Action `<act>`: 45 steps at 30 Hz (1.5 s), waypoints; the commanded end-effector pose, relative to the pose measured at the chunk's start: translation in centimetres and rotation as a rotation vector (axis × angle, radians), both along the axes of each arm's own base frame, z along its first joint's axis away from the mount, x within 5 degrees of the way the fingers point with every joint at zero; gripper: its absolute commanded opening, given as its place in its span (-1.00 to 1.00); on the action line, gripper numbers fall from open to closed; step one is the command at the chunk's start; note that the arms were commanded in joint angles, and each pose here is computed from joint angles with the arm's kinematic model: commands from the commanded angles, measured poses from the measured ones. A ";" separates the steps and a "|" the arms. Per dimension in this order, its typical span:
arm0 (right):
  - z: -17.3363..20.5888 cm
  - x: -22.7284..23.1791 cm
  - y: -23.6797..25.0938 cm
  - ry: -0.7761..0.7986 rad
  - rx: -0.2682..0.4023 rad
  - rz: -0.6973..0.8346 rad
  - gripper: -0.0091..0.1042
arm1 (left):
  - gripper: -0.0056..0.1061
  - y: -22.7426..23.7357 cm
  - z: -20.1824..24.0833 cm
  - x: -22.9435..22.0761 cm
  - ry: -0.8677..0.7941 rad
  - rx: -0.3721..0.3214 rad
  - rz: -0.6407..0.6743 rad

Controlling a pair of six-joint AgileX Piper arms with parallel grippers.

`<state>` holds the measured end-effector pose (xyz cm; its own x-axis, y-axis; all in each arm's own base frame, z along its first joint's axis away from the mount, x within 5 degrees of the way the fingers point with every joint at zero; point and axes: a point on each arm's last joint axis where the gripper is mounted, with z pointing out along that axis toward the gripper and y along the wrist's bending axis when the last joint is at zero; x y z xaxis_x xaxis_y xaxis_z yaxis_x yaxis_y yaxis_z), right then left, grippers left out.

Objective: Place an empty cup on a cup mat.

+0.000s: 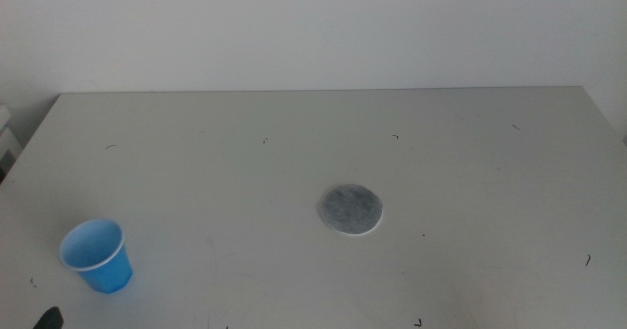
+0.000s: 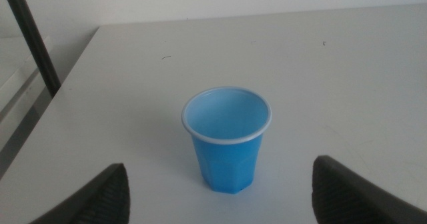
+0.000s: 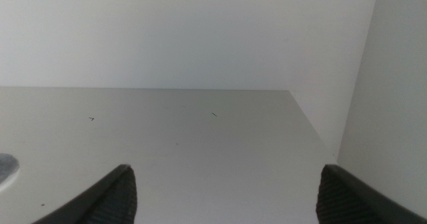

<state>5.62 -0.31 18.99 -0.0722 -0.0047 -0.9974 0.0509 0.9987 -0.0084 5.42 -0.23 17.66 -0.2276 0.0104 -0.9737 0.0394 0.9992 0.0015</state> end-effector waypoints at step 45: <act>1.2 -0.2 0.0 -0.107 -0.023 0.003 0.82 | 0.98 -0.9 18.9 16.4 0.686 -0.122 0.059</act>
